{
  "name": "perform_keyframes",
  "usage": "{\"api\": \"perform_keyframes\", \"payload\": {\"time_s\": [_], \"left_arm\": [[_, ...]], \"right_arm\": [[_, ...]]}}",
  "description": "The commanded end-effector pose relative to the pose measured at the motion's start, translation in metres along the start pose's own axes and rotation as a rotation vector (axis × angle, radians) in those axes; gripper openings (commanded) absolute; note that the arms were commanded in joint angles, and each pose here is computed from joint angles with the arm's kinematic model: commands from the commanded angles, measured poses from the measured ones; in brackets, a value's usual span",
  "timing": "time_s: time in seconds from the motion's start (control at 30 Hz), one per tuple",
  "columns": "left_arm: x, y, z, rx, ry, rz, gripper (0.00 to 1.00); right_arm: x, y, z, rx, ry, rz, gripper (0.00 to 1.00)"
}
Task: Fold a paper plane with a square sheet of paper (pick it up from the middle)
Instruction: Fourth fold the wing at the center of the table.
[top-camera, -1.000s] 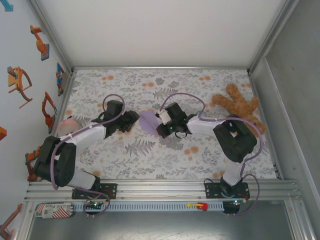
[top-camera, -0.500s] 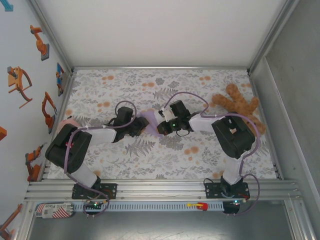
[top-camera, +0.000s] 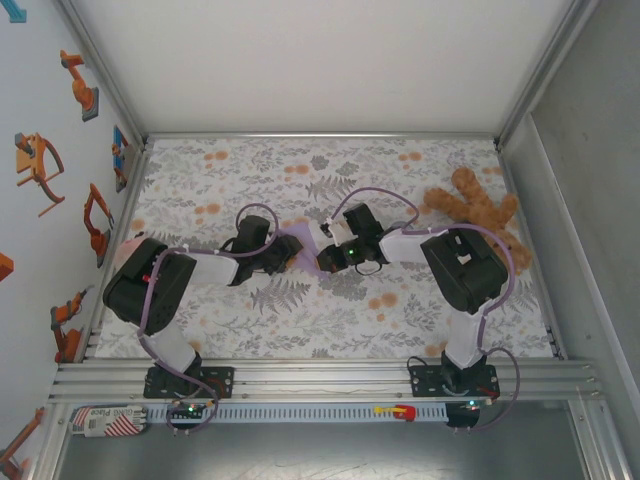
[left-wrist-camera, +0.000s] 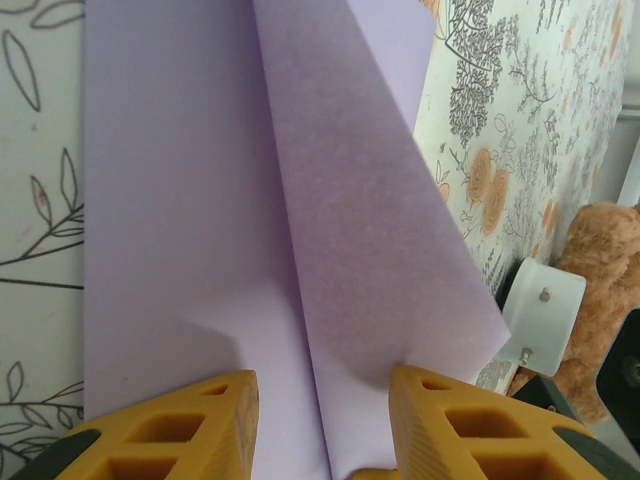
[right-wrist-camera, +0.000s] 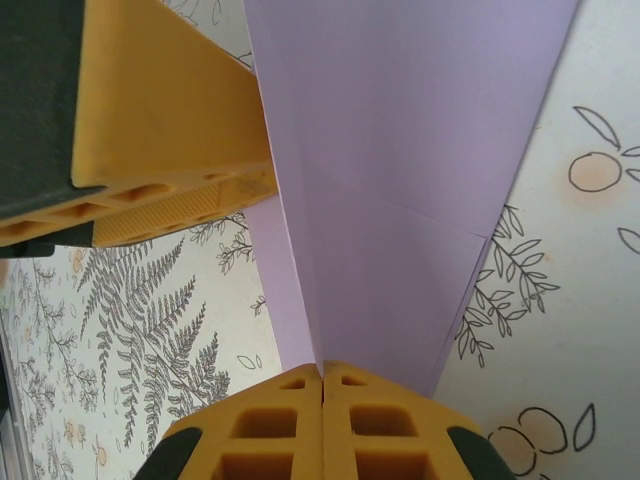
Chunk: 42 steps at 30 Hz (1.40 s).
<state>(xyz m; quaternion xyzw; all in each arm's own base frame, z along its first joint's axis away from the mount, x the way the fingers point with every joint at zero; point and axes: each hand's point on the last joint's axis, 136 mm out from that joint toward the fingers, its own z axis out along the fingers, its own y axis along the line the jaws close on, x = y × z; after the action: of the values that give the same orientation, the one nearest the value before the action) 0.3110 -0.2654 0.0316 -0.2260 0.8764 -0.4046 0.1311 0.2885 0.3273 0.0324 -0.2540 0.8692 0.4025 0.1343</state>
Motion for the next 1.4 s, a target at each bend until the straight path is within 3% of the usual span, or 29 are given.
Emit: {"api": "perform_keyframes", "payload": {"time_s": [0.0, 0.4, 0.8, 1.37], "left_arm": [[0.003, -0.003, 0.003, 0.01, 0.017, 0.01, 0.4], [0.008, 0.02, 0.004, -0.157, 0.041, 0.022, 0.44], [0.018, 0.063, 0.0, -0.424, 0.086, -0.02, 0.5], [0.026, 0.079, 0.003, -0.522, 0.132, -0.038, 0.51]], "right_arm": [[0.004, -0.002, 0.003, -0.018, 0.005, 0.019, 0.0], [0.007, -0.005, 0.003, -0.002, 0.013, 0.02, 0.0], [0.002, -0.003, -0.003, 0.016, -0.001, 0.016, 0.14], [0.002, -0.004, 0.003, -0.004, 0.019, 0.022, 0.16]]}}
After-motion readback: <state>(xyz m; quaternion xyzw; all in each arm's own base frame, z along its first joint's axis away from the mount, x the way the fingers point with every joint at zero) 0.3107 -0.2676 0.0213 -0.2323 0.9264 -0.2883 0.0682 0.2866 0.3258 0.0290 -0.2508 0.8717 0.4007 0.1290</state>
